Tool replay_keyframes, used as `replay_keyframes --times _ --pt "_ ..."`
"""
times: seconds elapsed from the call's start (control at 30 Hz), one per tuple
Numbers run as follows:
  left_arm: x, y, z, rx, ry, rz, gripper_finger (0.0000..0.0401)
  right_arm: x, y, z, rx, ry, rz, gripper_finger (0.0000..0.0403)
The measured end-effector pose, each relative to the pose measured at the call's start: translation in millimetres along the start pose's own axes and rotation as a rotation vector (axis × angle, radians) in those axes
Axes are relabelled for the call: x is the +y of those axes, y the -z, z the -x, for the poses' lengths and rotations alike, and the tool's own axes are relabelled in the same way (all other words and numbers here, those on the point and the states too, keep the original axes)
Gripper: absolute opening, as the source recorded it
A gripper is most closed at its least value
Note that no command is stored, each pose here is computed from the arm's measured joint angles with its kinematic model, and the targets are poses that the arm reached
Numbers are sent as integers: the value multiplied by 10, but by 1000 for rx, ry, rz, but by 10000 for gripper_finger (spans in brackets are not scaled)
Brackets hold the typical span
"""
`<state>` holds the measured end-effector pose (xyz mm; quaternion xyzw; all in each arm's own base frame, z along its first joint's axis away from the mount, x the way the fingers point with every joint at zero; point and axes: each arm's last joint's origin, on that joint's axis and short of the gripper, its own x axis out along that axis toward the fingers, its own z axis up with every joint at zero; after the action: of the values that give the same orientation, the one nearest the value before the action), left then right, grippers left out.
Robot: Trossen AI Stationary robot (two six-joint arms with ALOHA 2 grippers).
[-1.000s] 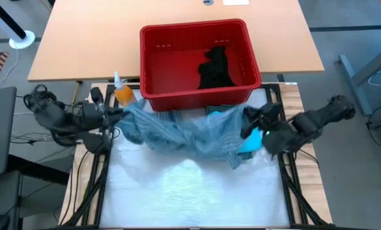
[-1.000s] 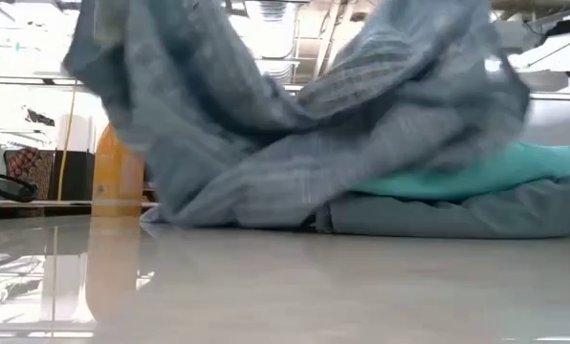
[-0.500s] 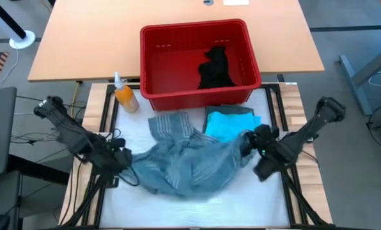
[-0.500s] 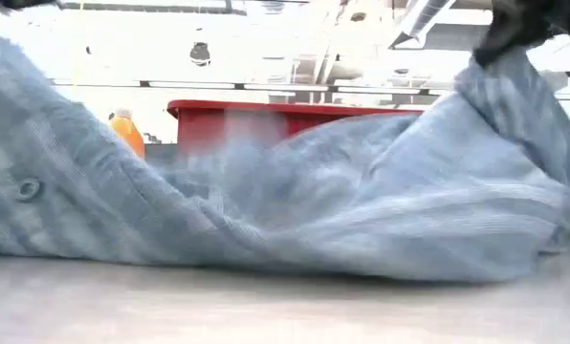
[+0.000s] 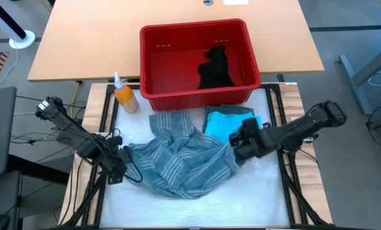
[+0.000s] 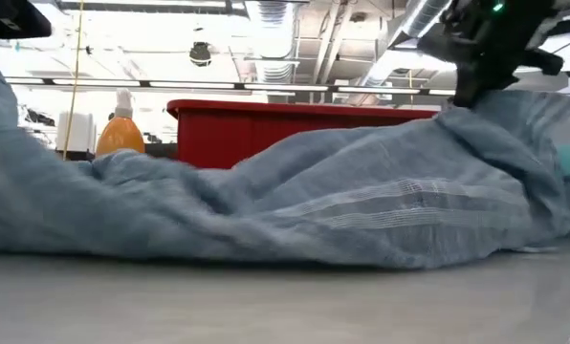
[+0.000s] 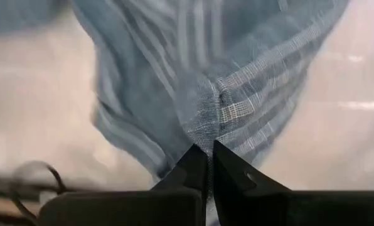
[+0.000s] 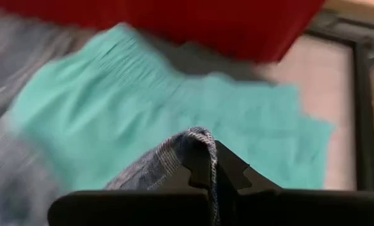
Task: Fold Laundry from Bin
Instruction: Fold the blue patterned polo shirt
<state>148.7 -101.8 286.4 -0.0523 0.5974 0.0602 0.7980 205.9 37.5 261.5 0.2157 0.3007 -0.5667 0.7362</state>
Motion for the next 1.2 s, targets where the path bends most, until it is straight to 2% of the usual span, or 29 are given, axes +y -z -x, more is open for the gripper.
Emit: replay_keyframes --times 0.07,0.13,0.27,0.37,0.43,0.47,0.53,0.57,0.6,0.63,0.7,0.73,0.77,0.9,0.93,1.03,1.2 --pt "95 -123 95 -138 -122 6 0 -43 -187 22 -31 2 -26 19" --pt "224 -302 347 -340 -251 43 0 -82 -427 130 -89 -37 -40 19" --pt "478 -664 1089 -710 -429 80 0 -216 -895 477 -236 -111 -26 19" --pt "590 -826 1655 -934 -489 33 0 -336 -1152 775 -372 -148 -16 19" --pt "554 -886 1967 -1105 -396 -105 0 -402 -1227 961 -435 -186 -1 19" --pt "485 -899 2066 -1194 -292 -211 0 -428 -1226 1039 -450 -213 15 19" --pt "254 -854 2129 -1300 7 -451 0 -464 -1117 1149 -441 -286 53 19" --pt "101 -816 2066 -1265 157 -554 0 -480 -1025 1171 -414 -319 63 19" --pt "-42 -769 1908 -1147 242 -612 0 -501 -924 1172 -377 -338 66 19" --pt "-156 -715 1666 -970 257 -632 0 -512 -817 1147 -340 -338 63 19" --pt "-226 -578 1110 -576 139 -595 0 -451 -624 1038 -299 -324 15 19" --pt "-185 -513 834 -382 30 -562 0 -428 -555 962 -291 -309 14 19" --pt "-127 -488 659 -266 -57 -514 0 -410 -512 895 -271 -289 6 19" --pt "206 -359 445 -44 -285 -320 0 -378 -506 715 -205 -198 -38 19" --pt "249 -357 419 -43 -322 -291 0 -360 -513 699 -191 -194 -45 19" --pt "306 -414 515 -188 -323 -230 0 -337 -543 664 -182 -182 -45 19" --pt "379 -381 860 -451 -151 -215 0 -356 -561 647 -168 -167 -34 19"
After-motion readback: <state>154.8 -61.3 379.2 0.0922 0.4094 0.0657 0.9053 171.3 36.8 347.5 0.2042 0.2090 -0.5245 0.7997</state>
